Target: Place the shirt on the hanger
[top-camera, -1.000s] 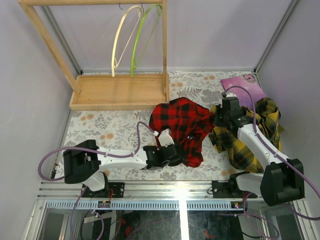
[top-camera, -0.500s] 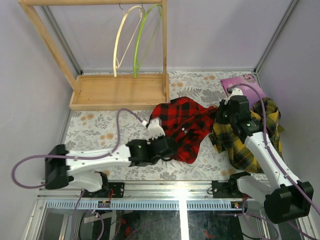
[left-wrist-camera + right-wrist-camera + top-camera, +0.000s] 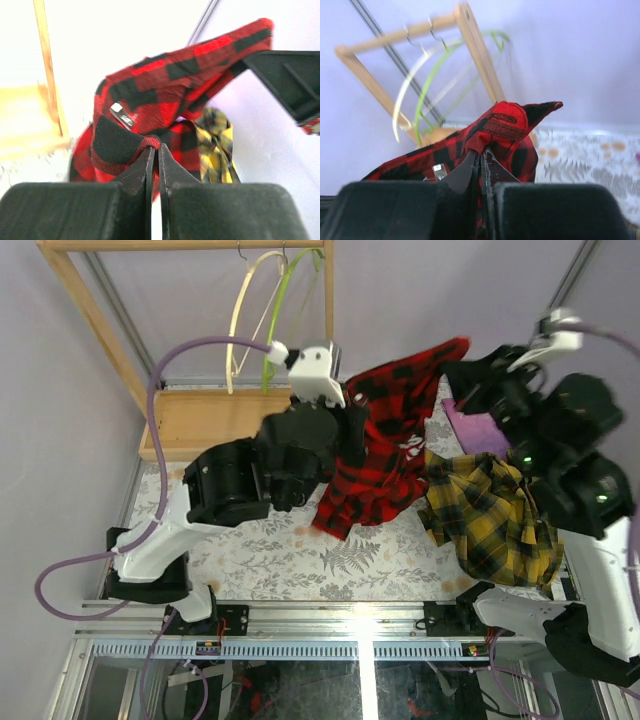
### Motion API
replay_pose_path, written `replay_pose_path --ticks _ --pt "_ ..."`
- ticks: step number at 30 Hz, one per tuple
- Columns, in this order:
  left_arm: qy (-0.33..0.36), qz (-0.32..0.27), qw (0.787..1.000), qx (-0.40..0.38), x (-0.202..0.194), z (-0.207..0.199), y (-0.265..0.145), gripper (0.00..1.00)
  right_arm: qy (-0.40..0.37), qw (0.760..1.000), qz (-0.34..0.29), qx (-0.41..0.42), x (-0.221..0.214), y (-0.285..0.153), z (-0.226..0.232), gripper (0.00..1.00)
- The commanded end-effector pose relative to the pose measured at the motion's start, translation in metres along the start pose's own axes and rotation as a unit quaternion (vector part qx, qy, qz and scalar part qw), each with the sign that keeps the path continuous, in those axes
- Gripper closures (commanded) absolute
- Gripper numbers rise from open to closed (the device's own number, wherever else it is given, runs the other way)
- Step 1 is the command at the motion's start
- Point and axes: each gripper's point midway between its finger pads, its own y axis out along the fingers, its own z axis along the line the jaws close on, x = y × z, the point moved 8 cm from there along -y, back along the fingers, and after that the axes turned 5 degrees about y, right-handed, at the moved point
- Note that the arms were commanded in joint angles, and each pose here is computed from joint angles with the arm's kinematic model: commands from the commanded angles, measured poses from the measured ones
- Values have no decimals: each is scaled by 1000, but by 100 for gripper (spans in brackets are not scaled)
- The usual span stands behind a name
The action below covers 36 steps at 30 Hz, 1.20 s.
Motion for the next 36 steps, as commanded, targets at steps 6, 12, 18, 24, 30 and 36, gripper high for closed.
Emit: replay_pose_path --ticks 6,12,18,24,30,36 --pt "76 -158 985 -1 98 20 -37 100 -35 983 -161 85 123 -38 52 100" --pt "37 -255 966 20 153 47 -77 100 -20 973 -175 151 135 -42 71 100" --pt "71 -218 971 73 132 64 -76 100 -8 983 -95 155 91 -34 59 100" --pt "101 -74 991 41 12 75 -49 100 26 994 16 109 -4 -34 19 100" --pt "63 104 992 18 -153 103 -33 100 107 975 188 39 -165 -41 -46 88" --pt "12 203 978 45 -254 135 -34 100 68 961 255 -87 -224 -71 -96 53"
